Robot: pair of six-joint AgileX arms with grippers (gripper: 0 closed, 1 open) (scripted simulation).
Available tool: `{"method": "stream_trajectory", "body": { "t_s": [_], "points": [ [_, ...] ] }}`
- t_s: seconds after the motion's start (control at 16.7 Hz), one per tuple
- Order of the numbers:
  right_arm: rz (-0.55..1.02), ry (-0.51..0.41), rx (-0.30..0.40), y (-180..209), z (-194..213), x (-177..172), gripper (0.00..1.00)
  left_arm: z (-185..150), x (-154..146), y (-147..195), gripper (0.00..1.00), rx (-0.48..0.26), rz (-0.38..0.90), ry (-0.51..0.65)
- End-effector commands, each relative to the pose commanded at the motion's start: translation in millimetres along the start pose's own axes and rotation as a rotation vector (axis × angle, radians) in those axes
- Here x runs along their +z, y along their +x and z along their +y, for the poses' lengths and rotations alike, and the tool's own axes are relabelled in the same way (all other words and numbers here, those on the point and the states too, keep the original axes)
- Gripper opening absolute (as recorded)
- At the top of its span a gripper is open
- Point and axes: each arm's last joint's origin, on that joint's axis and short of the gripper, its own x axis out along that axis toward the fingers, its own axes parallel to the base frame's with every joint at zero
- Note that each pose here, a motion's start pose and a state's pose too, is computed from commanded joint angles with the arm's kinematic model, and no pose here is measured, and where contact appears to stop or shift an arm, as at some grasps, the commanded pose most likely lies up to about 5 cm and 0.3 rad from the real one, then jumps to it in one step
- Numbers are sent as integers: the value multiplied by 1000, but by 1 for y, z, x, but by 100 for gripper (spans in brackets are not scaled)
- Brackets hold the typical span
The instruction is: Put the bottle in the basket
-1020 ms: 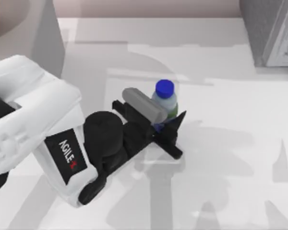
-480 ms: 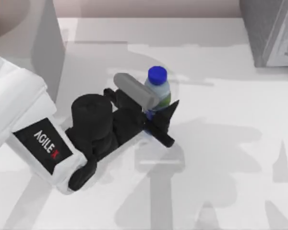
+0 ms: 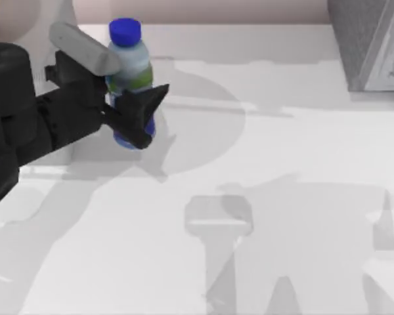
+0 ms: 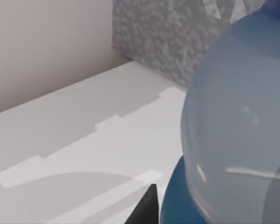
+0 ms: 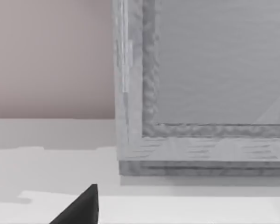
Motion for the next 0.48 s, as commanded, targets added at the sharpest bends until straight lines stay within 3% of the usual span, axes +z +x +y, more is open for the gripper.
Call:
{"method": "stream_trajectory", "body": {
  "t_s": [0.24, 0.48],
  "points": [
    [0, 0, 0, 0, 0, 0, 100, -20, 44, -103, 0, 2, -87, 44],
    [0, 0, 0, 0, 0, 0, 100, -52, 34, -171, 0, 4, -145, 93]
  ]
}}
